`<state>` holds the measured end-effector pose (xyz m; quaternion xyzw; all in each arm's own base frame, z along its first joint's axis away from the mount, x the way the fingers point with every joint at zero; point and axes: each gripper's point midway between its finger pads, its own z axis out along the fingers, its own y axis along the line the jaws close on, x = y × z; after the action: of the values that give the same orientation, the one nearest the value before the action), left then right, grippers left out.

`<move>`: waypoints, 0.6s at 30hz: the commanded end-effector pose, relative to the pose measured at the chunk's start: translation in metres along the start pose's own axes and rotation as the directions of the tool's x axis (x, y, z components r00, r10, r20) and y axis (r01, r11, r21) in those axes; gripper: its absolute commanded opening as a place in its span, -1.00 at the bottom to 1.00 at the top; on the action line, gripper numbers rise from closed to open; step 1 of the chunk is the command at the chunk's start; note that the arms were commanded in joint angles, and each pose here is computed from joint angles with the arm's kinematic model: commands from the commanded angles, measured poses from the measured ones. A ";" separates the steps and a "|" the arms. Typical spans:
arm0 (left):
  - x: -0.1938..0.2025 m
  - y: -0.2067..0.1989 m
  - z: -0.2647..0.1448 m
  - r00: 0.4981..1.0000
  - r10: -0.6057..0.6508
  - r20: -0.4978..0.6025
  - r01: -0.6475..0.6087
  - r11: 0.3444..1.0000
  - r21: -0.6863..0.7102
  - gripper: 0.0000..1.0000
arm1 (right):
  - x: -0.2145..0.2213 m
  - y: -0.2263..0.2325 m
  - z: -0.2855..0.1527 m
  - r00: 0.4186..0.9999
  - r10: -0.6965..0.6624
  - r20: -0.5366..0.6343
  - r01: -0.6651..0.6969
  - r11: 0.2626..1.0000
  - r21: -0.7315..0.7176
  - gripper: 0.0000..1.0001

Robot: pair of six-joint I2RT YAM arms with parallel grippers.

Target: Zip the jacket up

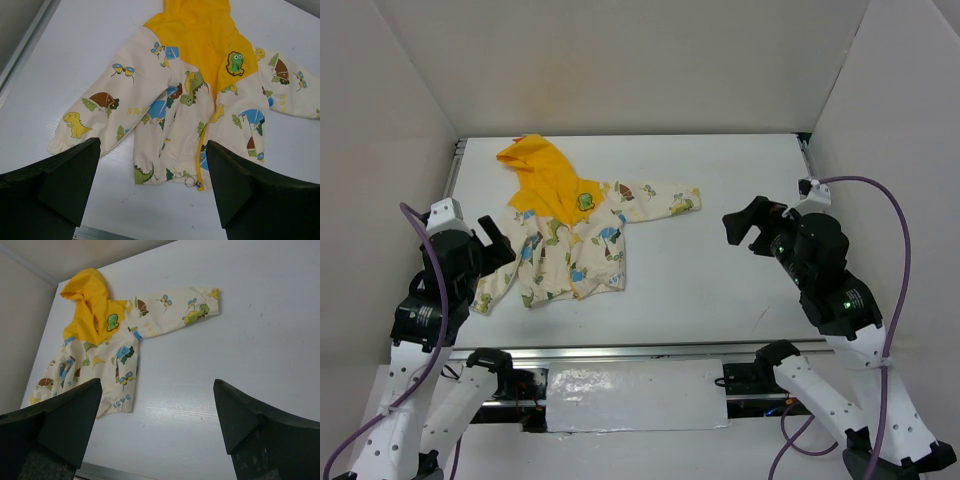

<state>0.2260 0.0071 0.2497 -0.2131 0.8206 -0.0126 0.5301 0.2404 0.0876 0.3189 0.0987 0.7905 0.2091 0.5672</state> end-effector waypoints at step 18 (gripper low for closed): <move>-0.009 0.001 0.002 0.999 -0.022 0.036 0.023 1.000 -0.015 0.99 | 0.129 0.145 0.125 0.919 -0.137 -0.370 0.041 0.966 -0.257 0.87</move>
<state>0.2259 0.0091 0.2499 -0.2164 0.8193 -0.0082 0.5308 0.2864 0.2632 0.2407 -0.0605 0.8565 0.3197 0.4008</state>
